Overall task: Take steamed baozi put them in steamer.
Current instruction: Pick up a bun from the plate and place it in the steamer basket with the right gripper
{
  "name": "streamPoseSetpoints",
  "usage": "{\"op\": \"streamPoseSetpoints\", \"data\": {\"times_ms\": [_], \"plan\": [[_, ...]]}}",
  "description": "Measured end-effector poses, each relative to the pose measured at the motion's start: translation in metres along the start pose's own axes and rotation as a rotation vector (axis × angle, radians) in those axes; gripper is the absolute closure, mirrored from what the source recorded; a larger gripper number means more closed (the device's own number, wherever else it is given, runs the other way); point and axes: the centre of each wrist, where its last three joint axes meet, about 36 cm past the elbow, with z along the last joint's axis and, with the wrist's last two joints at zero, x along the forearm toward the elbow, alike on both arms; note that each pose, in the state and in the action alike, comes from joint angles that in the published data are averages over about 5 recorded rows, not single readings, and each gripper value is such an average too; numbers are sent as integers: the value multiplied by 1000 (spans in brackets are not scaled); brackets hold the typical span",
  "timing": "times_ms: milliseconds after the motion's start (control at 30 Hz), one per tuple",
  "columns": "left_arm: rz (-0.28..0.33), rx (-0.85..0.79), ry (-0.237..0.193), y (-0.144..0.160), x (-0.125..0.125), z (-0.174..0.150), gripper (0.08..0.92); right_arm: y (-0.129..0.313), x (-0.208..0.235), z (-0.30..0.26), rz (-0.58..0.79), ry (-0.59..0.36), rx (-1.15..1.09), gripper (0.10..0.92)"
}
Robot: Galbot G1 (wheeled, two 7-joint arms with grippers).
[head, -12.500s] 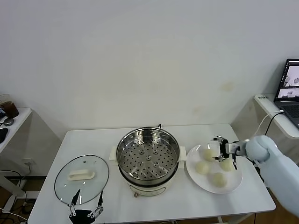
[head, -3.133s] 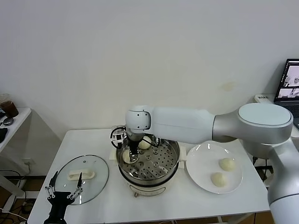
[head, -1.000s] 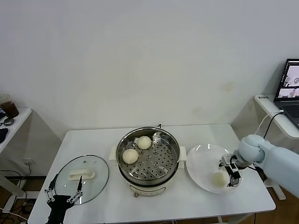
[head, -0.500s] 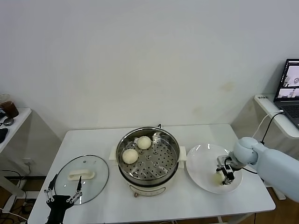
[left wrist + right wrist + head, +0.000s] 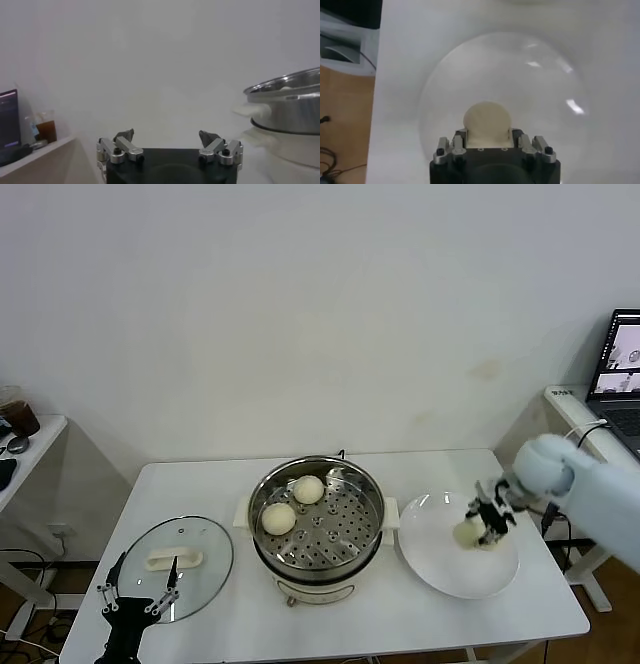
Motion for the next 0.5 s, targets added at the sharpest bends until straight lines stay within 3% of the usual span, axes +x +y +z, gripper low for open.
{"op": "streamPoseSetpoints", "data": {"times_ms": [267,500], "plan": [[1,11,-16,-2,-4,-4,177,-49,68,-84,87,-104,222,488],[-1,5,-20,1,-8,-2,177,-68,65,-178,73,-169,470,480]]}}
